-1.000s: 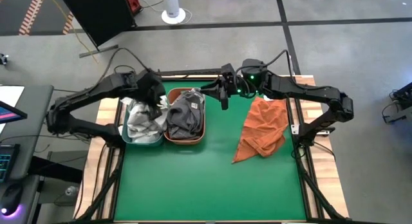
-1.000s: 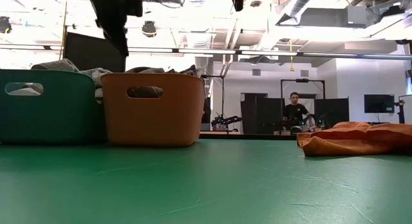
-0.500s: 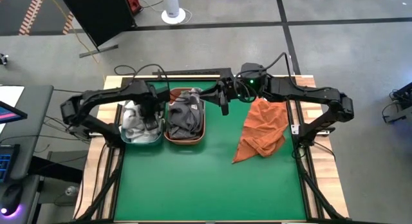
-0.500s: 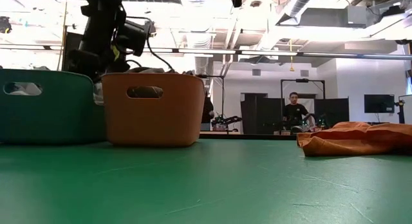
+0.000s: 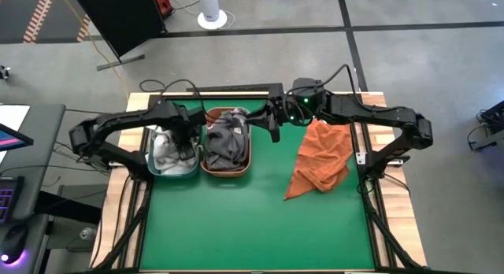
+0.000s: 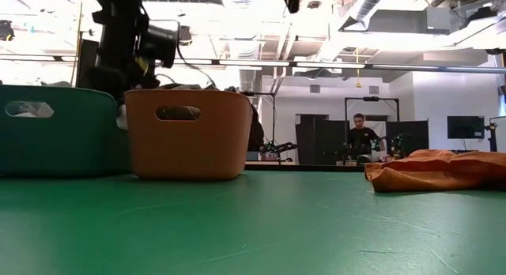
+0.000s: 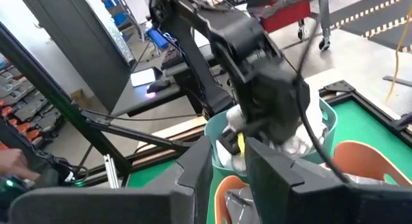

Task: Sort towels by color in basket
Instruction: Put the light gray towel into the blue bin, then put the orange towel into the orange bin

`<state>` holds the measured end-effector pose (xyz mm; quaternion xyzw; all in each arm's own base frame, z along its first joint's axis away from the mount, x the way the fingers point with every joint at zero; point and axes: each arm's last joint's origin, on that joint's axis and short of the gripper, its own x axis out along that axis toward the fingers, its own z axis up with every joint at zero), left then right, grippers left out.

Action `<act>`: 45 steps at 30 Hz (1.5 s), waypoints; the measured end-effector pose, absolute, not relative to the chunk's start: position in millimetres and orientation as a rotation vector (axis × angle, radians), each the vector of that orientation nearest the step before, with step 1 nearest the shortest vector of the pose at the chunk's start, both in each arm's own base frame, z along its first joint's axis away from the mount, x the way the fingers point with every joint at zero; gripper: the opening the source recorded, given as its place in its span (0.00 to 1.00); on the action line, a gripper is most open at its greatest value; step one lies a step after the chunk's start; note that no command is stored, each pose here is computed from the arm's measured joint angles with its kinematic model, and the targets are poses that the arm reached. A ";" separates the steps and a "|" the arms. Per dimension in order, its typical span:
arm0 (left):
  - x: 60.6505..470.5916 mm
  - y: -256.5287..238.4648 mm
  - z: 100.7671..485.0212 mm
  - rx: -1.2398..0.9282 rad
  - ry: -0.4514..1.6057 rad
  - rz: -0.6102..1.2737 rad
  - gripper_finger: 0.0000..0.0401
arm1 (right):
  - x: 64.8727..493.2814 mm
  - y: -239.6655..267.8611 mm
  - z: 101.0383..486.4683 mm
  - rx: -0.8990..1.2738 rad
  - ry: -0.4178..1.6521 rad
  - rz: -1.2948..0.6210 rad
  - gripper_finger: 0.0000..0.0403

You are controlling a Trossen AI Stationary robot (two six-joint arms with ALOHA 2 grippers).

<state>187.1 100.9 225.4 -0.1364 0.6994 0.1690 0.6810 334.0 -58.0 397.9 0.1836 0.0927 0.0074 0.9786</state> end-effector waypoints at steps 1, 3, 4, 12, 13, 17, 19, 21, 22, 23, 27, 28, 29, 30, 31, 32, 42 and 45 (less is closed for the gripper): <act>186.0 100.9 231.9 -0.304 1.551 0.386 0.33 | 333.7 -58.6 397.6 0.371 0.191 0.012 0.30; 182.7 100.0 243.7 -0.309 1.519 0.411 0.33 | 333.3 -60.3 396.9 0.373 0.196 0.006 0.30; 181.2 99.4 249.2 -0.310 1.505 0.424 0.33 | 333.3 -60.3 396.6 0.374 0.200 0.006 0.30; 170.2 93.5 289.7 -0.349 1.405 0.496 0.42 | 329.8 -67.9 389.0 0.394 0.274 -0.031 0.30; 168.9 92.7 295.0 -0.364 1.397 0.505 0.44 | 329.0 -69.1 386.6 0.400 0.297 -0.039 0.30; 166.2 89.7 318.6 -0.417 1.334 0.498 0.49 | 319.6 -77.1 369.6 0.446 0.479 -0.109 0.30; 166.6 89.6 333.7 -0.408 1.265 0.497 0.50 | 310.3 -82.3 357.3 0.472 0.618 -0.185 0.30; 167.8 90.3 349.3 -0.386 1.184 0.500 0.50 | 299.7 -88.0 343.6 0.479 0.776 -0.264 0.31; 169.3 91.1 357.8 -0.376 1.133 0.503 0.50 | 293.2 -91.3 336.7 0.476 0.857 -0.294 0.32; 171.1 92.0 367.0 -0.365 1.069 0.508 0.50 | 286.7 -94.9 328.7 0.466 0.931 -0.323 0.33; 177.8 95.7 399.5 -0.335 0.827 0.527 0.50 | 264.8 -111.5 287.0 0.484 1.130 -0.443 0.41; 178.8 96.2 406.1 -0.330 0.783 0.529 0.50 | 257.6 -115.7 276.3 0.511 1.185 -0.473 0.43; 179.3 96.4 411.6 -0.326 0.750 0.530 0.50 | 250.9 -119.7 267.7 0.542 1.228 -0.502 0.46; 179.4 96.5 416.7 -0.320 0.722 0.530 0.50 | 245.0 -124.2 258.3 0.573 1.267 -0.532 0.48; 179.2 96.4 421.0 -0.315 0.700 0.530 0.50 | 240.0 -128.3 250.5 0.602 1.300 -0.556 0.51; 178.9 96.2 424.0 -0.312 0.685 0.530 0.50 | 233.6 -132.4 244.0 0.631 1.334 -0.583 0.53; 176.5 95.0 428.1 -0.302 0.674 0.527 0.50 | 196.1 -162.1 206.8 0.520 1.815 -0.578 0.61; 176.9 94.2 428.1 -0.310 0.672 0.524 0.50 | 198.4 -169.4 193.7 0.438 1.894 -0.537 0.61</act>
